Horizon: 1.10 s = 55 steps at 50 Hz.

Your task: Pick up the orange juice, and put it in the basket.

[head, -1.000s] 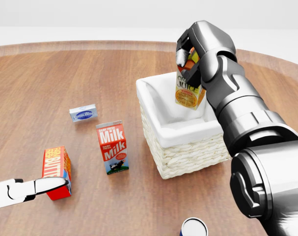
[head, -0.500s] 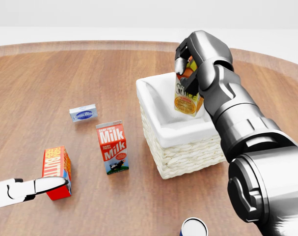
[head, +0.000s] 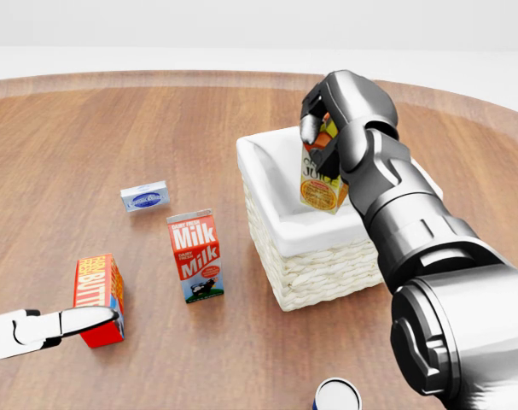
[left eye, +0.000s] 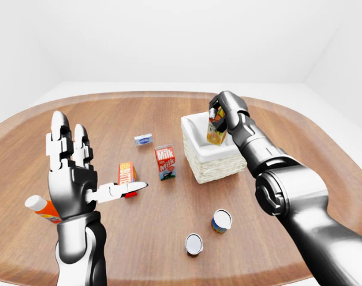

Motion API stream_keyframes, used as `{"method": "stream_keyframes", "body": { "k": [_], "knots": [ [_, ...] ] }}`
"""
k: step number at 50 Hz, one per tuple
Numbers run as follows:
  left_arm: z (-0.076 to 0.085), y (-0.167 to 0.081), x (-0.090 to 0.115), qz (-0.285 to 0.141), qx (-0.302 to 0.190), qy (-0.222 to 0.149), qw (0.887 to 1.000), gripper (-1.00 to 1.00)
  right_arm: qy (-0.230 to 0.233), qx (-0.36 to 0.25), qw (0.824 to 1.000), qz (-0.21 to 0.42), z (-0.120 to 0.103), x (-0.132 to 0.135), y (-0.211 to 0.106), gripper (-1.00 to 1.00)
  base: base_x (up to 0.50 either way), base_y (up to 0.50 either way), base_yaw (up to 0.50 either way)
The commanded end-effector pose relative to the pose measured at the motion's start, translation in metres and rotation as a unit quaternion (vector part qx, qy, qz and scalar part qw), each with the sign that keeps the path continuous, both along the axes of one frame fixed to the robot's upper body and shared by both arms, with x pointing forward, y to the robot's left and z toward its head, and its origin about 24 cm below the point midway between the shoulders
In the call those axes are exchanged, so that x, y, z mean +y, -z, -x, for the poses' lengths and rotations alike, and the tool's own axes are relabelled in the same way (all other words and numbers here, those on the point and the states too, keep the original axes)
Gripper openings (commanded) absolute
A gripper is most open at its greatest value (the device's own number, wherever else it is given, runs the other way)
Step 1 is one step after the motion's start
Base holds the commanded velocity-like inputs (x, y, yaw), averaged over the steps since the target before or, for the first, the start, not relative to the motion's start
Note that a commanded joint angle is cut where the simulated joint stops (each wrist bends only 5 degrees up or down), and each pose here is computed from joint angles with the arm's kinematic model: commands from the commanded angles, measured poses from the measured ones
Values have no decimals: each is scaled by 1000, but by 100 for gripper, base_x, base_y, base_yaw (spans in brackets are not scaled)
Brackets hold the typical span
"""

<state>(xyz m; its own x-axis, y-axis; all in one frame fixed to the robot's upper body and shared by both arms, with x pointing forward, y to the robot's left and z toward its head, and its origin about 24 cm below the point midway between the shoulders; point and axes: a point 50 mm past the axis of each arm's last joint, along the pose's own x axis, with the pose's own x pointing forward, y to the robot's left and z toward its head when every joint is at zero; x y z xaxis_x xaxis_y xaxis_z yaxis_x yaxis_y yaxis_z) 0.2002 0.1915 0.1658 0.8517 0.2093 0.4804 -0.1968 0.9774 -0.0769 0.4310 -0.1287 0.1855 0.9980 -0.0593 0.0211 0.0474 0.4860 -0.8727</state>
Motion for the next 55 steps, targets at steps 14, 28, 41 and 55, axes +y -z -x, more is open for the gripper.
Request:
{"method": "stream_keyframes", "body": {
  "k": [14, 28, 41, 55],
  "knots": [
    [0, 0, 0, 1, -1, 0, 1000, 100, 4, -4, 1000, -9, 1, 2, 4, -100, 5, 0, -3],
    [1, -1, 0, 1, -4, -1, 1000, 100, 2, -6, 1000, -9, 2, 2, 7, -100, 5, 0, -3],
    [0, -1, 1, 1, -2, -1, 1000, 100, 1, -15, 1000, -7, 3, 4, 12, -100, 5, 0, -3],
    [-3, 3, 3, 2, 7, -1, 1000, 100, 2, -2, 1000, -5, 4, 4, 21, -100, 5, 0, -3]
  ]
}}
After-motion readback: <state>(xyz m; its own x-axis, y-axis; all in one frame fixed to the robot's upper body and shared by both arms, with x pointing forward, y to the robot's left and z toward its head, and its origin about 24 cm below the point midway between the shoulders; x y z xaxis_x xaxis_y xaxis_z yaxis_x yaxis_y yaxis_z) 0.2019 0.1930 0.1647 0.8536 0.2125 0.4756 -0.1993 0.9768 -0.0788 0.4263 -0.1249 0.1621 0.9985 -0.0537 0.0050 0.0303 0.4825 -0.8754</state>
